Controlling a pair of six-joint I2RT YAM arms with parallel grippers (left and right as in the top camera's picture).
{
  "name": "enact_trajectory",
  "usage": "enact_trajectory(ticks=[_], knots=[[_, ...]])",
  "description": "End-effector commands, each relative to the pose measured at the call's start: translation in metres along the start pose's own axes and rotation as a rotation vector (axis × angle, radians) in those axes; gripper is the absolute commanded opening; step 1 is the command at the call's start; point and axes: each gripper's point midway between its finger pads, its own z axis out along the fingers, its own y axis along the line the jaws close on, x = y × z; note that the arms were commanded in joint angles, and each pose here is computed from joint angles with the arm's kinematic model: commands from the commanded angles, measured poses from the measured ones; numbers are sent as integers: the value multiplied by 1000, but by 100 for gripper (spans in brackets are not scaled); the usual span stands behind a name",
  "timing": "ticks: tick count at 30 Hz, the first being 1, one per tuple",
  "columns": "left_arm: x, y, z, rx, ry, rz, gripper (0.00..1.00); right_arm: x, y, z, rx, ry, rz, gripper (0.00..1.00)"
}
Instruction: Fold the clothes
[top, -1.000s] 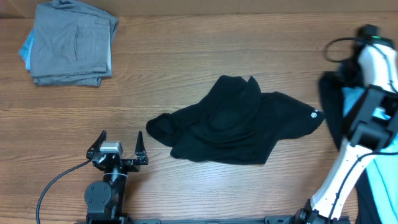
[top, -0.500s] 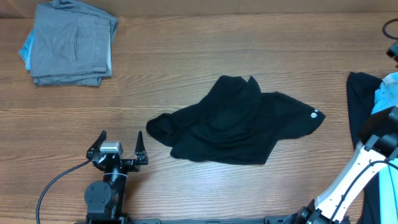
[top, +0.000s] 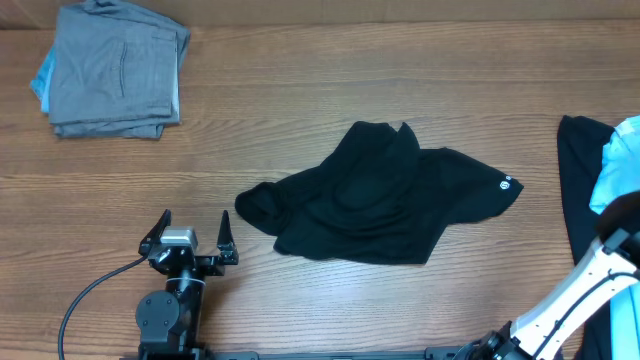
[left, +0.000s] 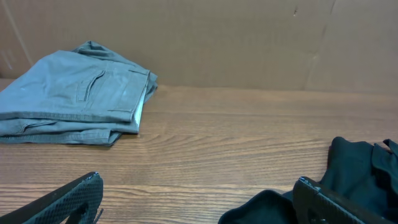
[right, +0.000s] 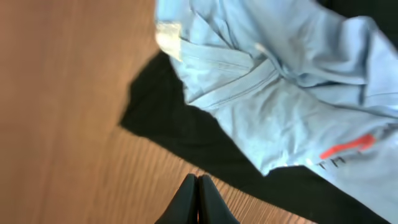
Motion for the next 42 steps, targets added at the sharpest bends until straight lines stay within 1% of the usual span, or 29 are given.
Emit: enact_trajectory(ticks=[1,5,10,11,12,13,14,15,16,17,18,19,20,26,31,36,42], knots=[[0,3,0,-11,-5,18,100,13,9,-101,-104,-166,-42,4],[0,3,0,-11,-4,18,100,27,-29,-135,-3,-237,5,4],[0,3,0,-11,-4,18,100,62,-76,-144,67,-195,132,5],[0,3,0,-11,-5,18,100,68,-90,-143,100,-188,180,9],[0,3,0,-11,-5,18,100,72,-103,-140,133,-184,230,25],[0,3,0,-11,-5,18,100,76,-116,-136,165,-178,286,51],[0,3,0,-11,-5,18,100,81,-127,-129,185,-158,314,60],[0,3,0,-11,-5,18,100,84,-133,-122,194,-137,330,62],[0,3,0,-11,-5,18,100,87,-140,-110,202,-103,349,56],[0,3,0,-11,-4,18,100,90,-145,-102,207,-76,364,43],[0,3,0,-11,-4,18,100,93,-150,-90,211,-48,381,25],[0,3,0,-11,-4,18,100,95,-157,-78,219,-28,398,12],[0,3,0,-11,-5,18,100,95,-164,-67,231,-16,416,4],[0,3,0,-11,-4,18,100,109,-201,-6,271,36,572,4],[0,3,0,-11,-5,18,100,117,-211,40,263,35,587,4],[0,3,0,-11,-5,18,100,121,-213,70,259,36,631,4],[0,3,0,-11,-4,18,100,121,-217,95,285,45,684,4]])
